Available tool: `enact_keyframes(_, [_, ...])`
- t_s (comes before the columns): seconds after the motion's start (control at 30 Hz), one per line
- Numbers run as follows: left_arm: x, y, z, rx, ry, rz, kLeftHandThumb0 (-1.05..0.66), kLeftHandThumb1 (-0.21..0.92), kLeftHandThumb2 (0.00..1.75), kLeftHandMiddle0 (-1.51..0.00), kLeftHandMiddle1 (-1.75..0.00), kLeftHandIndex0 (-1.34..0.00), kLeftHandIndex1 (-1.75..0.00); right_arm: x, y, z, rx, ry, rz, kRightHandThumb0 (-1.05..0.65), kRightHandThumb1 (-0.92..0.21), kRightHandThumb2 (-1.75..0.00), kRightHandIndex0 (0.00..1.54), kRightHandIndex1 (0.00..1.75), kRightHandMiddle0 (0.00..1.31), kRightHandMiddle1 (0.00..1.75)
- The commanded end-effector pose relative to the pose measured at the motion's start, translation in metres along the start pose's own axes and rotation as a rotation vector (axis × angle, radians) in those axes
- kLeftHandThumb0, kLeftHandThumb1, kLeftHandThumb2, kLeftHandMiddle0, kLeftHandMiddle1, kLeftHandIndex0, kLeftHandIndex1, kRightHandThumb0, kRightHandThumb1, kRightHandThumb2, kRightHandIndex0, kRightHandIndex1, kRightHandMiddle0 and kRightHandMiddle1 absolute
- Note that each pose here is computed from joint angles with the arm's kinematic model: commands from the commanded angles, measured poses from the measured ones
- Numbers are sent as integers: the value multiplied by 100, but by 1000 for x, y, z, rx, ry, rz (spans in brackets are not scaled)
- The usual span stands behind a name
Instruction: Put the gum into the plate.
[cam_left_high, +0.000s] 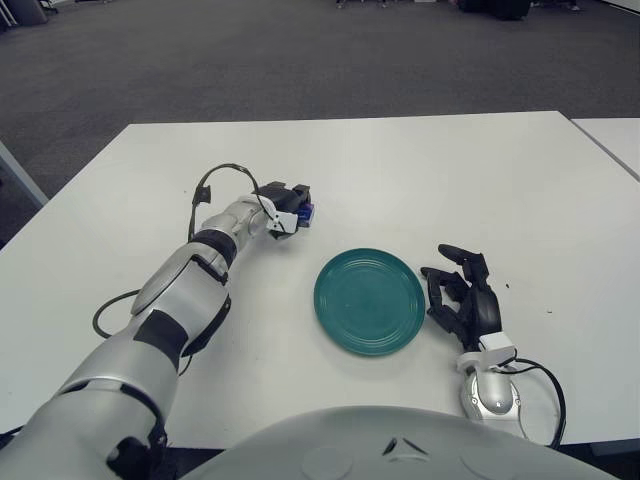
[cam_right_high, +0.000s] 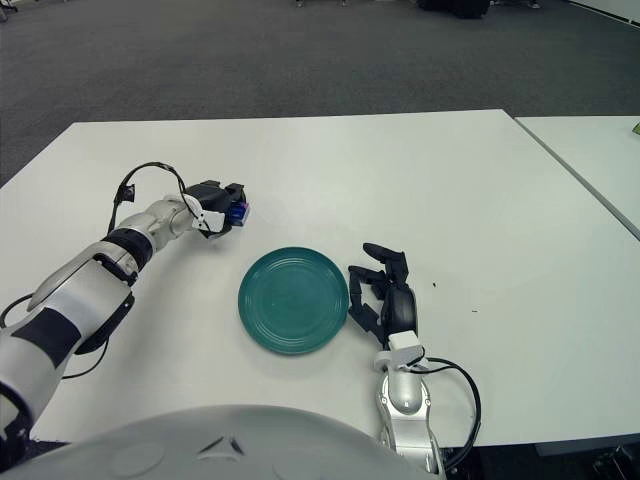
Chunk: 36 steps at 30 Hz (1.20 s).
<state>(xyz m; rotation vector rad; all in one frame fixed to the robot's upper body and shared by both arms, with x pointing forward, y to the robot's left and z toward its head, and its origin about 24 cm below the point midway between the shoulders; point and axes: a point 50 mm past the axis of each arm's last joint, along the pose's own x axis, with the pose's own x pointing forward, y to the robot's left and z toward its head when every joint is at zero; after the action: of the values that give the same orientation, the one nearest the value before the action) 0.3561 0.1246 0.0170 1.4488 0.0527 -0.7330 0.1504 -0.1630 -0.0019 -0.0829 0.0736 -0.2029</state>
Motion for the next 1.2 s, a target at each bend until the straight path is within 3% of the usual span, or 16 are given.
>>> enact_keyframes(0.0, [-2,-17,-1,-16,14,-55,0,35,120,-57,-162,-50,-163,-20,-8,-35,-24,224,-14,-39,-70,-86,53,82,4,116])
enact_keyframes(0.27, [-2,-18,0,-38,1,-40,0,30,126,-63,-174,-55,-149,-18,-10,-34,-16,217,-9,-35,-67,-91,52,86,5,116])
enact_keyframes(0.67, [-2,-15,2,-80,-13,-23,-1,29,128,-67,-175,-55,-147,-16,-14,-34,-24,210,-7,-39,-69,-88,50,84,6,114])
enact_keyframes(0.83, [-2,-10,0,-82,-16,7,0,32,130,-52,-175,-50,-169,-15,-16,-34,-31,208,-5,-39,-69,-88,50,84,6,114])
enact_keyframes(1.17, [-7,14,0,-40,-88,161,0,34,129,-49,-175,-48,-173,-15,-17,-33,-33,203,-4,-39,-69,-87,51,84,7,114])
